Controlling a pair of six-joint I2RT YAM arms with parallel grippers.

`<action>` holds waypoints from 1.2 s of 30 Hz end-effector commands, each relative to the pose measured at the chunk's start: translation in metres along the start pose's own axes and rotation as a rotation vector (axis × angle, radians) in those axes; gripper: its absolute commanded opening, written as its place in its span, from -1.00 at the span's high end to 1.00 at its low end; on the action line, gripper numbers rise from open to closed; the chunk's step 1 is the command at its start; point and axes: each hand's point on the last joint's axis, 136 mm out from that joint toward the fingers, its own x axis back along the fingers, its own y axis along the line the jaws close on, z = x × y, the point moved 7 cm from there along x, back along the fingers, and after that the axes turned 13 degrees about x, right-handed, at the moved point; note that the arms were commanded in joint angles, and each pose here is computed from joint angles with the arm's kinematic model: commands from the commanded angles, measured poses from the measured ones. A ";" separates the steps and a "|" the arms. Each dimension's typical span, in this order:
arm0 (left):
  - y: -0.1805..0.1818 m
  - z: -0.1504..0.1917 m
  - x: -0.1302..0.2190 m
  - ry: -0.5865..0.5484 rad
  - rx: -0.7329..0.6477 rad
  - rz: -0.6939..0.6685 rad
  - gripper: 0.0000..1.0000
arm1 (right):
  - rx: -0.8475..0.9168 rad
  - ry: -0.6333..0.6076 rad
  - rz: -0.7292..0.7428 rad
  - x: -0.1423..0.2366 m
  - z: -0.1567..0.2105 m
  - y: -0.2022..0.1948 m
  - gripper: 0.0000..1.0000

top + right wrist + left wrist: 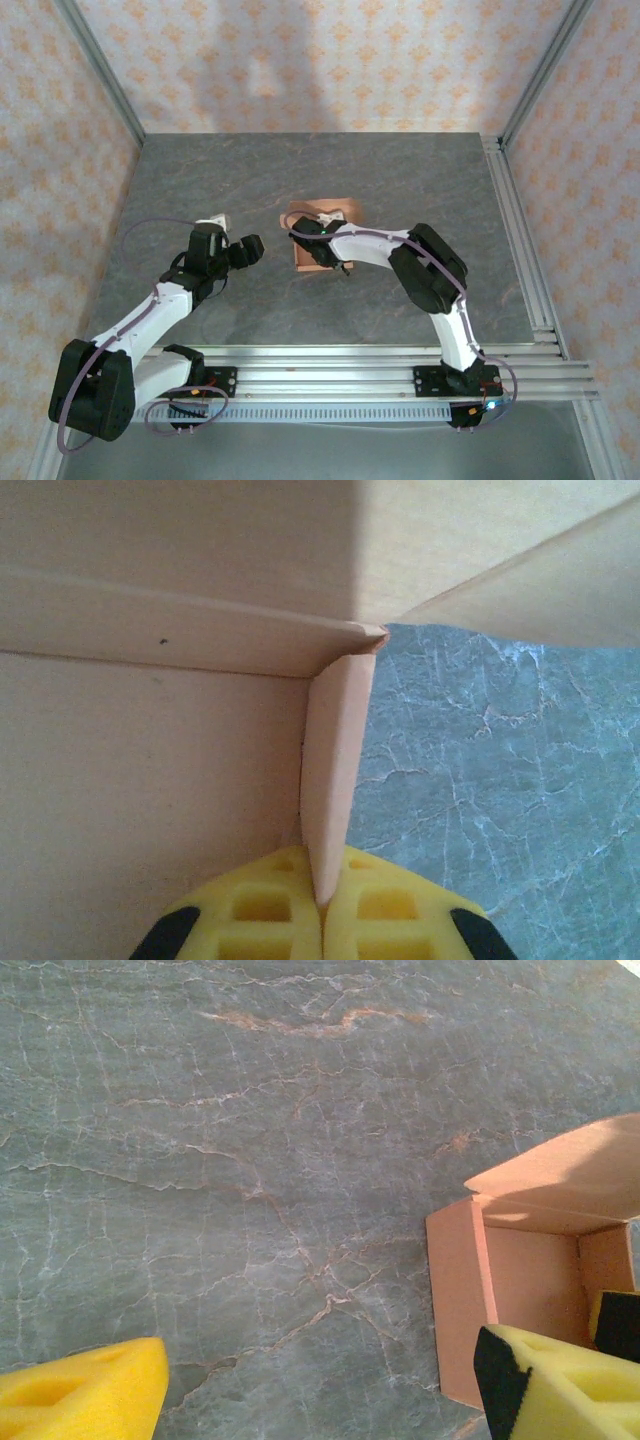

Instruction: Fold the paper box

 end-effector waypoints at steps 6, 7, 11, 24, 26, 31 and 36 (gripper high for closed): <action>0.001 -0.002 0.001 -0.036 -0.019 0.000 -0.63 | -0.089 -0.031 -0.202 0.016 0.005 -0.011 0.51; 0.000 -0.002 0.002 -0.036 -0.018 0.002 -0.63 | -0.105 -0.045 -0.215 0.020 0.003 -0.015 0.43; 0.002 -0.001 0.002 -0.035 -0.019 -0.003 -0.63 | -0.121 -0.081 -0.220 0.028 -0.004 -0.027 0.26; 0.002 -0.001 0.003 -0.036 -0.027 -0.009 -0.64 | -0.137 -0.080 -0.218 0.019 -0.013 -0.033 0.35; 0.002 -0.001 0.003 -0.035 -0.028 -0.009 -0.64 | -0.124 -0.064 -0.206 0.015 -0.011 -0.030 0.48; 0.003 -0.001 0.004 -0.034 -0.029 -0.012 -0.64 | -0.124 -0.043 -0.213 0.013 -0.008 -0.028 0.63; -0.003 -0.005 0.006 -0.039 -0.036 -0.002 -0.64 | -0.173 -0.131 -0.300 0.035 -0.012 -0.037 0.33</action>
